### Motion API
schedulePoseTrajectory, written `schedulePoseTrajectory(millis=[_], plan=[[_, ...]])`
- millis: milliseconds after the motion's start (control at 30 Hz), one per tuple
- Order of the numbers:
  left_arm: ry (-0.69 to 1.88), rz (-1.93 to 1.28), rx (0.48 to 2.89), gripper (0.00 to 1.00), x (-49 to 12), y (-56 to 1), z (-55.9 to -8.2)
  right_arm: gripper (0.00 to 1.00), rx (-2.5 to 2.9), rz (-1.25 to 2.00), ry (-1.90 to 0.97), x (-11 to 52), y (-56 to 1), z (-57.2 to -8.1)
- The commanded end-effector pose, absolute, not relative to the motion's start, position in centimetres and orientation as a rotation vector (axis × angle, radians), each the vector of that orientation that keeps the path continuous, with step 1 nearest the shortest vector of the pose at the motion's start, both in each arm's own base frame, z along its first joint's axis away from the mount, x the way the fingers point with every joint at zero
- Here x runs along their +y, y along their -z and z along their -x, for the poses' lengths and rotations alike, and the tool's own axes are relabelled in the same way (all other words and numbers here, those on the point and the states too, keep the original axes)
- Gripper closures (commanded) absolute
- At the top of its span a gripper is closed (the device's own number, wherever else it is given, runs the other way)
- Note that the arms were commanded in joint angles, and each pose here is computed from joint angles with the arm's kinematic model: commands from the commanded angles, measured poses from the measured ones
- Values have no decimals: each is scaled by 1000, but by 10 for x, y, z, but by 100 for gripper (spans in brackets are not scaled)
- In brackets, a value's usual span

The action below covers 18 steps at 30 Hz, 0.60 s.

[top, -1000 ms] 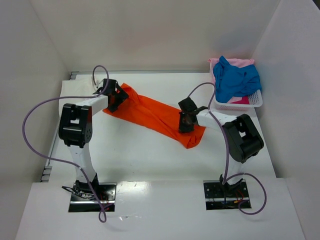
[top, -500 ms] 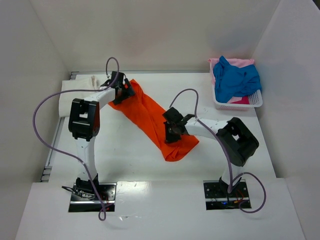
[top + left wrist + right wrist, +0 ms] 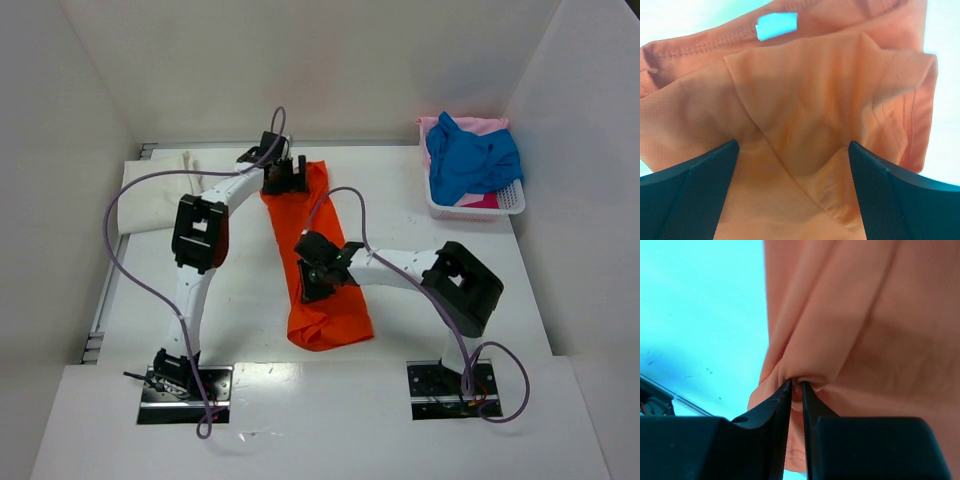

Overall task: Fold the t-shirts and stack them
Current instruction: Rotate the tshirt 90 degrees

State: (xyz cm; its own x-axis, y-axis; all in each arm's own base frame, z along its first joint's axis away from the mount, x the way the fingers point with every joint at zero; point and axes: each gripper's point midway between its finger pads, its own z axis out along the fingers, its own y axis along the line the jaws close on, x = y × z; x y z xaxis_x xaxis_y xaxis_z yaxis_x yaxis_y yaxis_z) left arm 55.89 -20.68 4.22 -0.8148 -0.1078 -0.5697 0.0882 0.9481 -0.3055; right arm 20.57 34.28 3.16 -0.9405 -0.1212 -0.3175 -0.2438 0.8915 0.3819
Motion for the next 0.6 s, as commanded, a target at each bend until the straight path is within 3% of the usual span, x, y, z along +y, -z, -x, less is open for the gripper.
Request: schedulePoseTrajectory(millis=[0, 67, 267, 400, 567], plan=[[526, -147, 2514, 0, -235, -42, -546, 81, 2682, 260, -681, 360, -58, -218], [537, -156, 2487, 0, -239, -55, -549, 81, 2655, 251, -684, 358, -67, -221], [480, -118, 2345, 0, -214, -139, -559, 49, 2463, 120, -552, 323, -135, -253], [431, -95, 2247, 0, -188, -207, -537, 41, 2362, -48, -539, 272, -171, -281], [468, -70, 2329, 0, -178, -191, -478, 34, 2364, -94, -466, 230, -162, -288]])
